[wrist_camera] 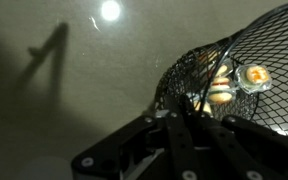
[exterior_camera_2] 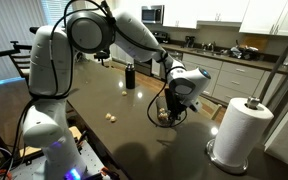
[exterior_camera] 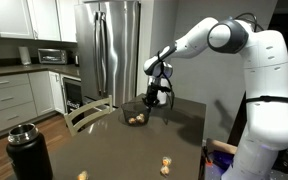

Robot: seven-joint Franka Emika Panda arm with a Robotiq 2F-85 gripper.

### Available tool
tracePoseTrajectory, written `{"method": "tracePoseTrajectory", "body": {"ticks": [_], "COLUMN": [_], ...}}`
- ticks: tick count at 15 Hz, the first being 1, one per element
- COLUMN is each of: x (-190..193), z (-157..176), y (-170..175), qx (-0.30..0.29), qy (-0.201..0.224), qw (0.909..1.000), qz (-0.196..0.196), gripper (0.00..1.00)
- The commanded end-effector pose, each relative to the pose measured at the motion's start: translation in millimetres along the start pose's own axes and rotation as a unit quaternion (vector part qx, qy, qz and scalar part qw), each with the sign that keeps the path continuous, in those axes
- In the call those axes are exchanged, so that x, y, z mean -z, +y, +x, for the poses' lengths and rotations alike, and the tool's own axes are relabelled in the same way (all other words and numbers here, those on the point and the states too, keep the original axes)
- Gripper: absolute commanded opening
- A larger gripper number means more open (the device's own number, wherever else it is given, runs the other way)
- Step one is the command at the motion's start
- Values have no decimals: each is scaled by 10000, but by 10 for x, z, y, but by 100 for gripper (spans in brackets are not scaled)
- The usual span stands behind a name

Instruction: Pick the black basket and move it to the right

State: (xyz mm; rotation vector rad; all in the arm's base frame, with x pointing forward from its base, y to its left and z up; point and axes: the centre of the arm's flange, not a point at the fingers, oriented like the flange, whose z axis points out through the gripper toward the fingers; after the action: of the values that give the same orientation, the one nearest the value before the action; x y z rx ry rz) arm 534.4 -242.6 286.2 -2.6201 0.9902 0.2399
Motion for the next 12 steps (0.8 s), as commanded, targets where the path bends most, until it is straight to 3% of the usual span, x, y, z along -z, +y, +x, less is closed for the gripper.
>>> {"method": "tracePoseTrajectory", "body": {"ticks": [1,10,12], "x": [34,147,198], "z": [77,-119,-173], "y": [-13,-105,-172], "qx": [-31,59,139], "qy": [-90,3,12], "qw": [9998,9999,9998], "qz": [166,128,136], "gripper": [37,94,100]}}
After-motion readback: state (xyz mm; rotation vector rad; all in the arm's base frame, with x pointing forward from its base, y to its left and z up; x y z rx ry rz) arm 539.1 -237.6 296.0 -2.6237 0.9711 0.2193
